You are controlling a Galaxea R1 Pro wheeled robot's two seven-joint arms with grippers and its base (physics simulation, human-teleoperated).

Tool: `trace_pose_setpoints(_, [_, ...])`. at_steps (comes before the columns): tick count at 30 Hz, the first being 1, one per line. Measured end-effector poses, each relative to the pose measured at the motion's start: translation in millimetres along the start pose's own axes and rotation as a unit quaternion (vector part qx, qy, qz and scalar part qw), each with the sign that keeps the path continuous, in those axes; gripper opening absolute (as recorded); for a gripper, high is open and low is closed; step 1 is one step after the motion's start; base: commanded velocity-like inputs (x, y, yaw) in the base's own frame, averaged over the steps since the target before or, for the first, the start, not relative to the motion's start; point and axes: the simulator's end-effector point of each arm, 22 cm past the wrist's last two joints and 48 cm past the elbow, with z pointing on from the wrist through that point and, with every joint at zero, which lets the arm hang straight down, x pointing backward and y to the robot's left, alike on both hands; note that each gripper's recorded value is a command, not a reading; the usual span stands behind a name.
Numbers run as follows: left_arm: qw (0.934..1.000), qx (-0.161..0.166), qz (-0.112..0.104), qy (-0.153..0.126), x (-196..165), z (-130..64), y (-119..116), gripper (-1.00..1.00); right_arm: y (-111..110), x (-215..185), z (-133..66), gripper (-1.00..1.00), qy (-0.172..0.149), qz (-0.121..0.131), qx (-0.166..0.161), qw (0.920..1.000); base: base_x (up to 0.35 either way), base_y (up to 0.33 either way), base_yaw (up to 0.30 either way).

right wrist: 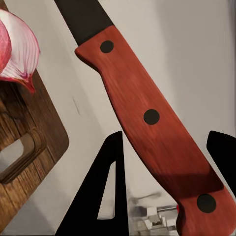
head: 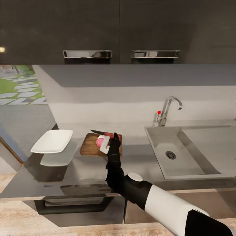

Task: In the kitchen, take the Vidalia onion out of the sink, dice it on the chopping board with the paring knife, put the diced onion into the bowl on the countertop, then place both the paring knife and the chopping board into the sink.

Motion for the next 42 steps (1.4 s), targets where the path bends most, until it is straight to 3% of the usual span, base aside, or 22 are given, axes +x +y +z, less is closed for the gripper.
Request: trace_pose_setpoints(42, [1.0,0.0,0.0,0.0,0,-0.1,0,1.0,23,29,6.1,-1.0,0.028,-0.029,-0.02,0.999,-0.002,-0.002,0.0])
